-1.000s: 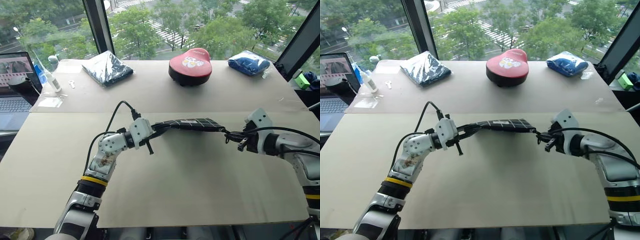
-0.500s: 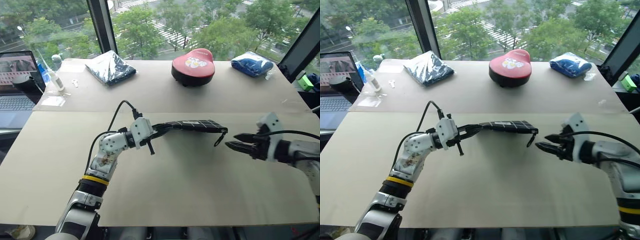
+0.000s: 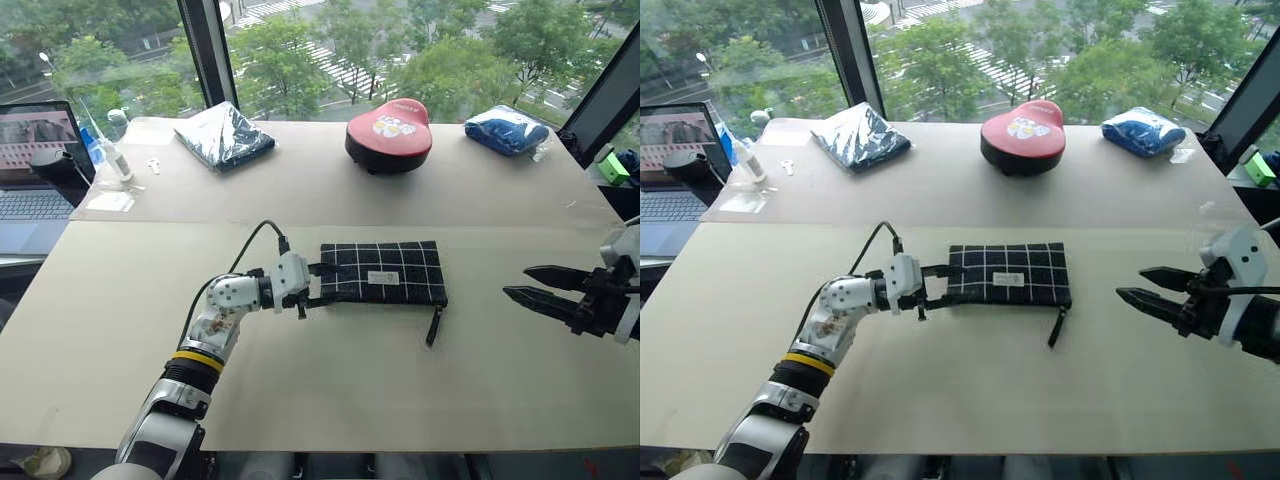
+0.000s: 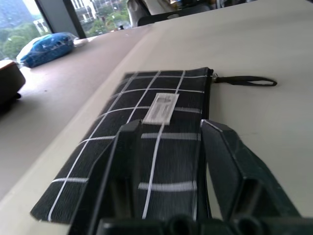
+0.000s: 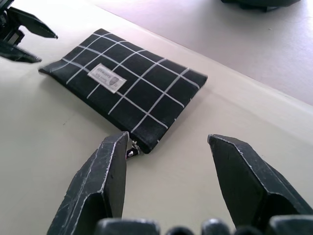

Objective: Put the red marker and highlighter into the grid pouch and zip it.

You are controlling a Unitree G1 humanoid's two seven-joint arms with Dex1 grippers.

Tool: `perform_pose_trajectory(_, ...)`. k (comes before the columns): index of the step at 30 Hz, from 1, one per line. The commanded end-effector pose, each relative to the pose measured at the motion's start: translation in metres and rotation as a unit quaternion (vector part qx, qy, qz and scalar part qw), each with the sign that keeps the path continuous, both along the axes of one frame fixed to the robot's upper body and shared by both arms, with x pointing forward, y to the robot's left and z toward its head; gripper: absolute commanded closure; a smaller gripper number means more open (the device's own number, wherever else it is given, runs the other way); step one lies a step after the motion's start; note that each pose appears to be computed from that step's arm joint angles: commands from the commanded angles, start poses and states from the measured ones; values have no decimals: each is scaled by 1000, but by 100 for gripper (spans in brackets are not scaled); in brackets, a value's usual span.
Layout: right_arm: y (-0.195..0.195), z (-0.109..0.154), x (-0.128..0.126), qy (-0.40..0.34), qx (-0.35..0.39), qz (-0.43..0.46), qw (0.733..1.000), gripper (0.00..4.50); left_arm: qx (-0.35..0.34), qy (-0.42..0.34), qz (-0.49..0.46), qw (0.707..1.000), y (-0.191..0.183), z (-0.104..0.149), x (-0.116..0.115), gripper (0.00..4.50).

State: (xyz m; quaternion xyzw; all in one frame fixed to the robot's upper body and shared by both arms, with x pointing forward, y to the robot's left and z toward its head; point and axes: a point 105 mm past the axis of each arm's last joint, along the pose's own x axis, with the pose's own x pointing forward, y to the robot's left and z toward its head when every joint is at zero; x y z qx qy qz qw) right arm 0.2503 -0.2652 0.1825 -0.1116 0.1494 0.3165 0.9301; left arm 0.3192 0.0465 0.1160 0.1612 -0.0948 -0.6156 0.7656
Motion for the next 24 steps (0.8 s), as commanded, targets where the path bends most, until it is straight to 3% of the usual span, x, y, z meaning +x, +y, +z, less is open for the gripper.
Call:
perform_pose_trajectory(1,8,9,1,-22,-3,13,1000,158,-55,62,-39,996,7,29,-12,76)
perform_pose_trajectory(3,8,8,2,-20,0,14,1000,158,-66,98,-47,992,20,37,-15,20)
perform_pose_trajectory(8,7,3,10,-16,-1,16,1000,158,-102,172,15,980,63,52,-9,20)
perform_pose_trajectory(12,4,-7,21,-18,10,8,1000,158,-108,236,135,956,108,50,-7,20)
perform_pose_trajectory(18,4,-26,35,-5,27,4,1000,158,-123,227,257,931,151,55,-21,20)
perform_pose_trajectory(24,2,-29,49,-7,32,2,999,158,-139,230,291,918,161,47,-31,20)
